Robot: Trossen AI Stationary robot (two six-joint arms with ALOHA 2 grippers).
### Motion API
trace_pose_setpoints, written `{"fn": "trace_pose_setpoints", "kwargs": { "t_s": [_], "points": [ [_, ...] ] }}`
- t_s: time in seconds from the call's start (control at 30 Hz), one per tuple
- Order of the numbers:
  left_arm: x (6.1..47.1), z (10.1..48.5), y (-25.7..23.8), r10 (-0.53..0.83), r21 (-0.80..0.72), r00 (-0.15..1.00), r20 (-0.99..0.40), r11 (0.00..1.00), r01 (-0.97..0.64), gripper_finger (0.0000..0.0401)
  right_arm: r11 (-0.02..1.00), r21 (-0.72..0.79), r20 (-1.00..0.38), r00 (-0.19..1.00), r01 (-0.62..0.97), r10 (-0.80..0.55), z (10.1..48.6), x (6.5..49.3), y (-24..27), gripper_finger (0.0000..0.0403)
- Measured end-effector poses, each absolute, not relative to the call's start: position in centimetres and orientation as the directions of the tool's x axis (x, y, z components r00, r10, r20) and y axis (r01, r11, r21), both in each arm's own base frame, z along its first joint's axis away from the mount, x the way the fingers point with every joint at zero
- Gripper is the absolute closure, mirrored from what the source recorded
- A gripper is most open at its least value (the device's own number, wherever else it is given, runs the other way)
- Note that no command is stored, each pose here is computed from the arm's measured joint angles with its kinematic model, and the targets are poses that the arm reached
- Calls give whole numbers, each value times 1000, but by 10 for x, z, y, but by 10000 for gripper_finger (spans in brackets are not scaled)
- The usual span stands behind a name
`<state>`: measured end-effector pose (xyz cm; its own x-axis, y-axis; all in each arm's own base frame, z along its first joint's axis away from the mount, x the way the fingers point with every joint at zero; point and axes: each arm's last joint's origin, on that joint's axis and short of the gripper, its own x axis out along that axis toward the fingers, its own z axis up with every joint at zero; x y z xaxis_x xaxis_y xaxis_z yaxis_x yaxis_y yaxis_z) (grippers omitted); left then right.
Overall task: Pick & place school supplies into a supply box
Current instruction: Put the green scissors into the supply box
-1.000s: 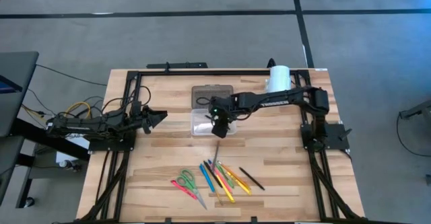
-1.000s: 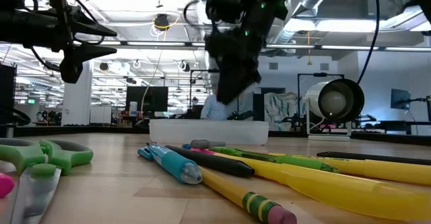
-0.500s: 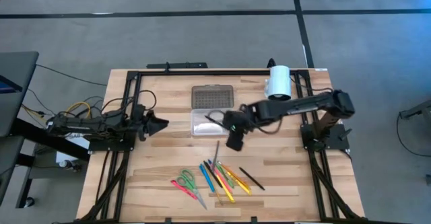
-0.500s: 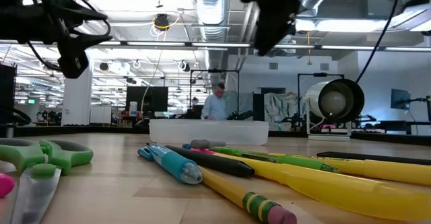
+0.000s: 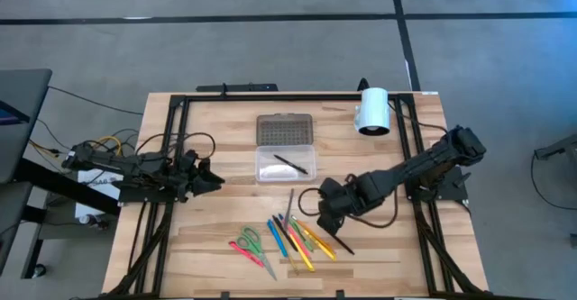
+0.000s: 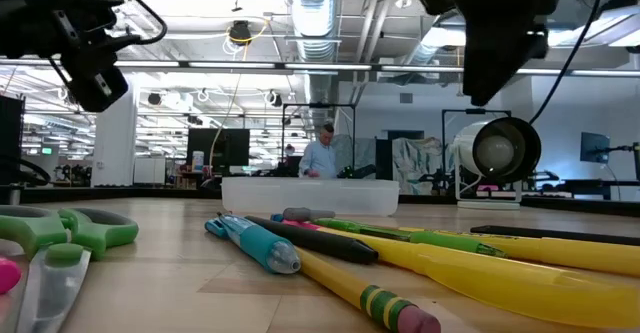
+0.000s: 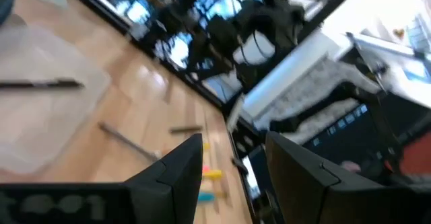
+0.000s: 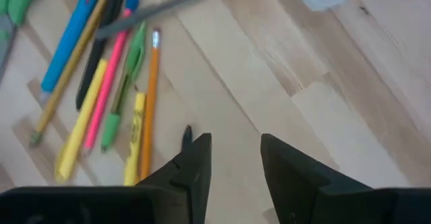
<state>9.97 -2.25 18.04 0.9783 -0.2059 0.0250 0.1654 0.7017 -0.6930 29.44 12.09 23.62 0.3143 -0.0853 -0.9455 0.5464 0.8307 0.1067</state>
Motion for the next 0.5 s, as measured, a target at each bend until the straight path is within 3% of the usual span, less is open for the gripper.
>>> {"fn": "trace_pose_setpoints", "kwargs": {
  "t_s": [0.23, 0.5],
  "points": [
    [108, 205, -26, -195, -587, 971, 135, 774, 237, 248, 768, 110, -925, 347, 631, -153, 235, 290, 132, 280],
    [120, 276, -26, -104, -397, 972, 211, 900, 182, 248, 840, 8, -916, 341, 543, -211, 235, 290, 126, 280]
  ]
}}
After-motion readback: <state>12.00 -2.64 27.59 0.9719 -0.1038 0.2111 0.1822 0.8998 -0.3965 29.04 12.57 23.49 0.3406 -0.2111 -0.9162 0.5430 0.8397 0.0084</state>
